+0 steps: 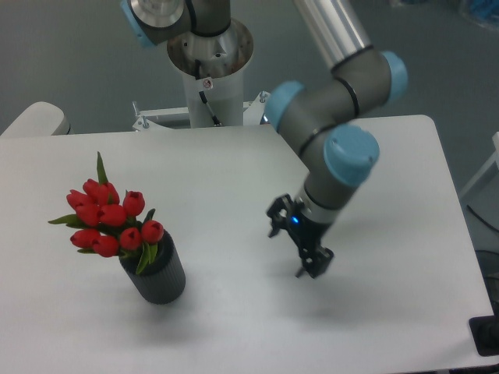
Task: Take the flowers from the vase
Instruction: 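Move the open gripper toward the tulip stems above the vase rim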
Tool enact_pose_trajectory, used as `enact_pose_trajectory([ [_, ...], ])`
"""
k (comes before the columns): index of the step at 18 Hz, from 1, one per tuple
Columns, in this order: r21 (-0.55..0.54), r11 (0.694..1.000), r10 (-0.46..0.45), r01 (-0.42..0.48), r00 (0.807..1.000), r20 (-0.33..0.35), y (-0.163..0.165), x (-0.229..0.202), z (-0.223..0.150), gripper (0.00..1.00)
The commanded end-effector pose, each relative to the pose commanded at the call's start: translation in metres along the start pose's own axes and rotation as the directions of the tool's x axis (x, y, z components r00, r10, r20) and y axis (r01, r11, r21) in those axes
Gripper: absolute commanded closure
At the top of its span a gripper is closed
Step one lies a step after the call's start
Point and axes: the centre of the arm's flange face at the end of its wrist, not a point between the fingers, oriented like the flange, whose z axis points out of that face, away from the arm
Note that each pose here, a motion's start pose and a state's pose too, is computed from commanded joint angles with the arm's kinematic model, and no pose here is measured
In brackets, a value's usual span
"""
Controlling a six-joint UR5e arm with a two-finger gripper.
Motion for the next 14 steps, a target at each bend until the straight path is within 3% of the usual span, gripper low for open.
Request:
enact_pose_trajectory([
  [3, 0.140, 0.989, -0.053, 0.054, 0.999, -0.013, -0.015, 0.013, -0.002, 0.00],
  [7, 0.297, 0.948, -0.103, 0.114, 0.993, -0.052, -0.047, 0.020, 0.000, 0.00],
  [14, 0.340, 0.938, -0.039, 0.068, 0.995, -0.091, -0.083, 0.045, 0.018, 0.00],
])
